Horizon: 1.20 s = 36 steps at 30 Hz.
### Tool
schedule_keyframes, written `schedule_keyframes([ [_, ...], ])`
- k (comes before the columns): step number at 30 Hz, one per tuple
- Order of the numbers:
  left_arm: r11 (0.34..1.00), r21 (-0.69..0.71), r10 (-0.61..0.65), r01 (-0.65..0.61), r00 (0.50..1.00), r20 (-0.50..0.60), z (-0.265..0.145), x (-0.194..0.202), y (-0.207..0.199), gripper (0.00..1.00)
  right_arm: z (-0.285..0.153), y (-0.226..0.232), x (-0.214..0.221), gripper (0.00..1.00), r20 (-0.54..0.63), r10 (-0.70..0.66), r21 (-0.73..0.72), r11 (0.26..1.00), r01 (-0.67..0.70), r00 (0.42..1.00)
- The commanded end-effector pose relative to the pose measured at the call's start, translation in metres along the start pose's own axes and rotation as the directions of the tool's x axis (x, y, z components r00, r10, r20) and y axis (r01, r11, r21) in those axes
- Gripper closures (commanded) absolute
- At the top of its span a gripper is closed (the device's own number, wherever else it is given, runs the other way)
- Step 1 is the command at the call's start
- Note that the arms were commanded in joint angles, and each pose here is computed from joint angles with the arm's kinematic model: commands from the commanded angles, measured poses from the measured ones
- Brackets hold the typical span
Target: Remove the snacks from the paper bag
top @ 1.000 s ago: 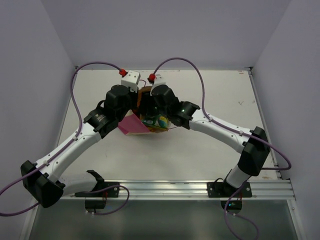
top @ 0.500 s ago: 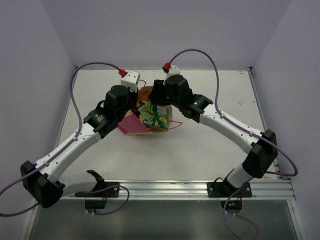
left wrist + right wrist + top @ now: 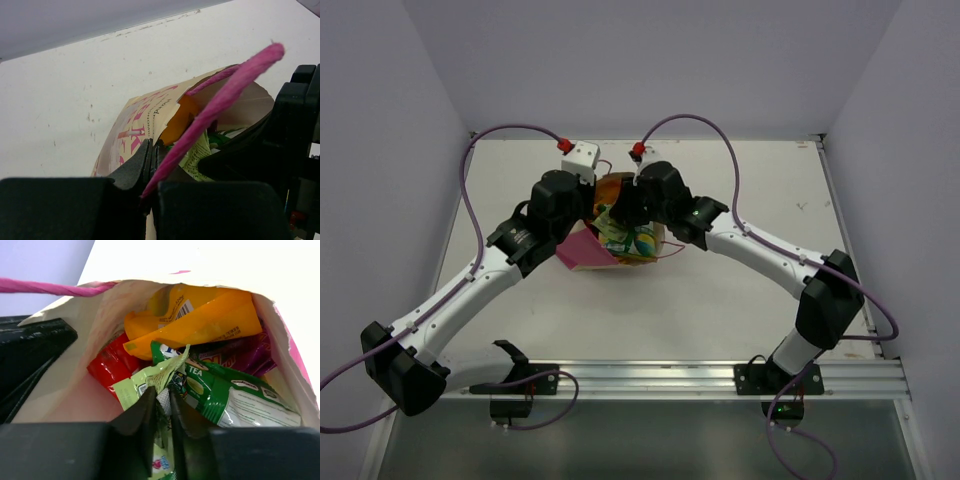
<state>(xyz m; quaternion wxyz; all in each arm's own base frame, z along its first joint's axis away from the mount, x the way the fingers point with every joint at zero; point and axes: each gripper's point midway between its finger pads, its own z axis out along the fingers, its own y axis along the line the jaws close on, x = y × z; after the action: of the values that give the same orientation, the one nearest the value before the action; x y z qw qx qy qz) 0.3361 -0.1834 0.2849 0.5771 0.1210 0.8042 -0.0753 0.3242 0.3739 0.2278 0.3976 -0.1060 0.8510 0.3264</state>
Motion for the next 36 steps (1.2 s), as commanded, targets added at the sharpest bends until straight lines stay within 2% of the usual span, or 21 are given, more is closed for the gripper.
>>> schedule_keyframes([
  [1, 0.999, -0.018, -0.033, 0.033, 0.999, 0.029, -0.002, -0.009, 0.003, 1.00, -0.007, 0.013, -0.018, 0.85, 0.061, -0.018, -0.043, 0.999, 0.021, 0.998],
  [2, 0.999, -0.023, -0.029, 0.029, 0.999, 0.027, -0.002, -0.008, 0.004, 1.00, -0.012, 0.011, -0.024, 0.94, 0.086, -0.026, -0.024, 0.999, 0.028, 0.996],
  [4, 0.999, -0.031, -0.021, 0.022, 0.999, 0.024, -0.002, -0.007, 0.005, 1.00, -0.031, 0.011, -0.037, 1.00, 0.132, -0.036, -0.017, 0.999, 0.039, 0.991],
  [9, 0.999, -0.048, -0.004, 0.006, 0.999, 0.035, -0.003, -0.010, 0.009, 1.00, -0.091, -0.004, -0.072, 1.00, 0.263, -0.035, 0.031, 0.999, 0.028, 0.964],
  [10, 0.999, -0.051, 0.003, -0.001, 0.999, 0.038, -0.003, -0.011, 0.010, 1.00, -0.098, -0.020, -0.072, 1.00, 0.274, -0.028, 0.062, 0.998, 0.011, 0.961],
  [11, 0.999, -0.053, 0.006, -0.004, 0.999, 0.042, -0.003, -0.012, 0.011, 1.00, -0.121, -0.023, -0.083, 1.00, 0.322, -0.016, 0.058, 0.998, -0.003, 0.947],
  [13, 0.998, -0.057, 0.018, -0.016, 0.999, 0.042, -0.003, -0.012, 0.012, 1.00, -0.134, -0.064, -0.084, 1.00, 0.360, 0.004, 0.157, 0.986, -0.064, 0.933],
  [15, 0.998, -0.055, 0.022, -0.020, 0.999, 0.045, -0.004, -0.013, 0.012, 1.00, -0.145, -0.091, -0.084, 1.00, 0.389, 0.036, 0.196, 0.973, -0.121, 0.920],
  [16, 0.998, -0.056, 0.032, -0.029, 0.999, 0.041, -0.004, -0.011, 0.012, 1.00, -0.145, -0.124, -0.078, 1.00, 0.385, 0.064, 0.247, 0.954, -0.169, 0.921],
  [19, 0.997, -0.046, 0.058, -0.056, 0.997, 0.046, -0.004, -0.010, 0.012, 1.00, -0.138, -0.184, -0.065, 1.00, 0.378, 0.120, 0.351, 0.899, -0.262, 0.918],
  [20, 0.997, -0.042, 0.066, -0.064, 0.997, 0.049, -0.005, -0.010, 0.012, 1.00, -0.123, -0.201, -0.054, 1.00, 0.340, 0.148, 0.376, 0.884, -0.279, 0.929],
  [23, 0.996, -0.034, 0.086, -0.084, 0.994, 0.072, -0.008, -0.014, 0.012, 1.00, -0.099, -0.233, -0.044, 1.00, 0.309, 0.193, 0.388, 0.868, -0.309, 0.931],
  [28, 0.994, 0.012, 0.105, -0.107, 0.989, 0.106, -0.013, -0.018, 0.006, 1.00, -0.037, -0.274, -0.011, 1.00, 0.182, 0.261, 0.439, 0.841, -0.316, 0.948],
  [30, 0.990, 0.026, 0.135, -0.139, 0.984, 0.115, -0.014, -0.016, 0.005, 1.00, -0.025, -0.282, -0.001, 0.96, 0.158, 0.285, 0.453, 0.830, -0.326, 0.945],
  [32, 0.987, 0.036, 0.149, -0.154, 0.982, 0.112, -0.014, -0.012, 0.004, 1.00, -0.016, -0.292, 0.015, 0.87, 0.124, 0.313, 0.476, 0.814, -0.333, 0.942],
  [33, 0.987, 0.041, 0.152, -0.158, 0.982, 0.112, -0.015, -0.012, 0.004, 1.00, -0.017, -0.296, 0.022, 0.76, 0.109, 0.318, 0.498, 0.802, -0.328, 0.942],
  [35, 0.986, 0.053, 0.153, -0.159, 0.982, 0.112, -0.014, -0.011, 0.001, 1.00, -0.026, -0.294, 0.021, 0.62, 0.101, 0.297, 0.514, 0.801, -0.306, 0.949],
  [36, 0.986, 0.053, 0.153, -0.160, 0.982, 0.111, -0.014, -0.011, 0.001, 1.00, -0.035, -0.294, 0.022, 0.50, 0.093, 0.286, 0.533, 0.795, -0.291, 0.954],
])
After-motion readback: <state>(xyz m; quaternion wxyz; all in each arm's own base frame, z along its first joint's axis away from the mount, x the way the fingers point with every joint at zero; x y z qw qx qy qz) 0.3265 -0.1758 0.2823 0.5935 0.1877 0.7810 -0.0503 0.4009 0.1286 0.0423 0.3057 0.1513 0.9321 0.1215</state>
